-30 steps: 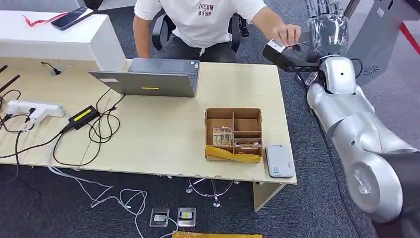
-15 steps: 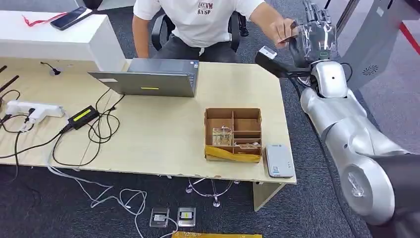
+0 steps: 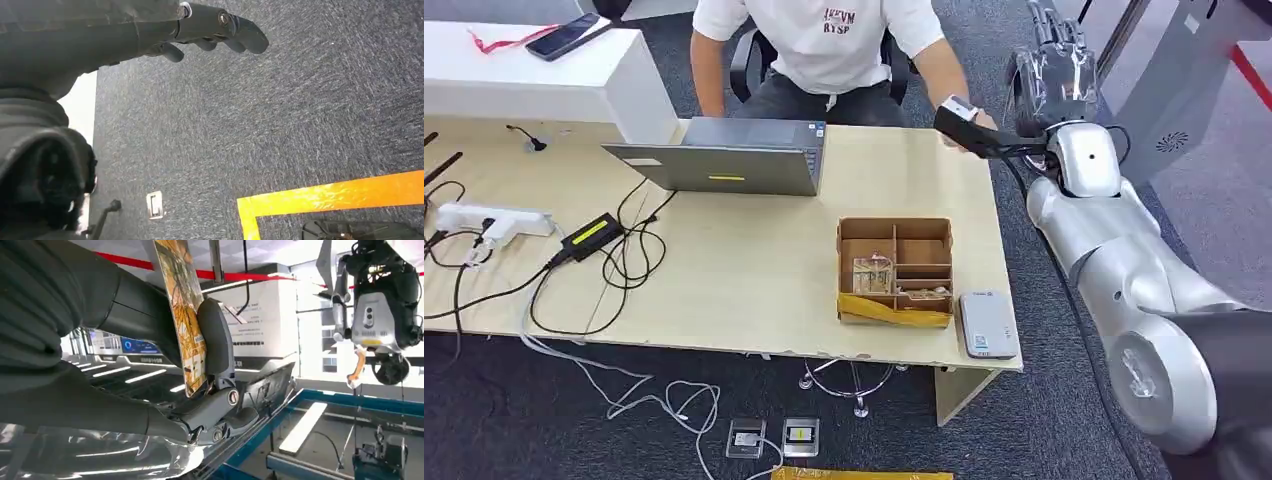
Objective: Pass the card to the sensor for recognition and then transmit it.
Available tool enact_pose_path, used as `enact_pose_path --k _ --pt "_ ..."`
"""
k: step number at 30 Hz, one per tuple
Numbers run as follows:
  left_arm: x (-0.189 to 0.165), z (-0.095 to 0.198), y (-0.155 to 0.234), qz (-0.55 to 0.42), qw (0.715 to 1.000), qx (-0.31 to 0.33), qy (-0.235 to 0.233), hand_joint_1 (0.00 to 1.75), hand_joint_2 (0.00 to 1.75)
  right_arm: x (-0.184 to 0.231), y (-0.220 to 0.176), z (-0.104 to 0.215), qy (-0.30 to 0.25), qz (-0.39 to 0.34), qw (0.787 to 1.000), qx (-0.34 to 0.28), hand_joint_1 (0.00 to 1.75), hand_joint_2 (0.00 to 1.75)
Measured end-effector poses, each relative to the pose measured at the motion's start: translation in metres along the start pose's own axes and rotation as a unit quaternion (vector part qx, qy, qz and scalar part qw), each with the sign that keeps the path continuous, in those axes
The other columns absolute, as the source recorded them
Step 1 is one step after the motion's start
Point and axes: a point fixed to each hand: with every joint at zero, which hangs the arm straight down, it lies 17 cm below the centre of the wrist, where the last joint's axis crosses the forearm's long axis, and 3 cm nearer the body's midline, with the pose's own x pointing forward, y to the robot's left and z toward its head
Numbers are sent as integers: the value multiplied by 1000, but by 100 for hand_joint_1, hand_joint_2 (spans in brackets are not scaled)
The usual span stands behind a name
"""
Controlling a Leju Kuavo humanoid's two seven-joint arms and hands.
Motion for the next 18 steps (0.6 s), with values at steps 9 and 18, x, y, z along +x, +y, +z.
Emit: enact_pose_path --k 9,18 --pt "-15 4 -6 -6 1000 -5 9 0 0 -150 54 72 295 -143 932 154 175 175" --pt "-4 1 0 0 1000 -2 4 0 0 -95 -20 66 193 -121 973 33 175 175"
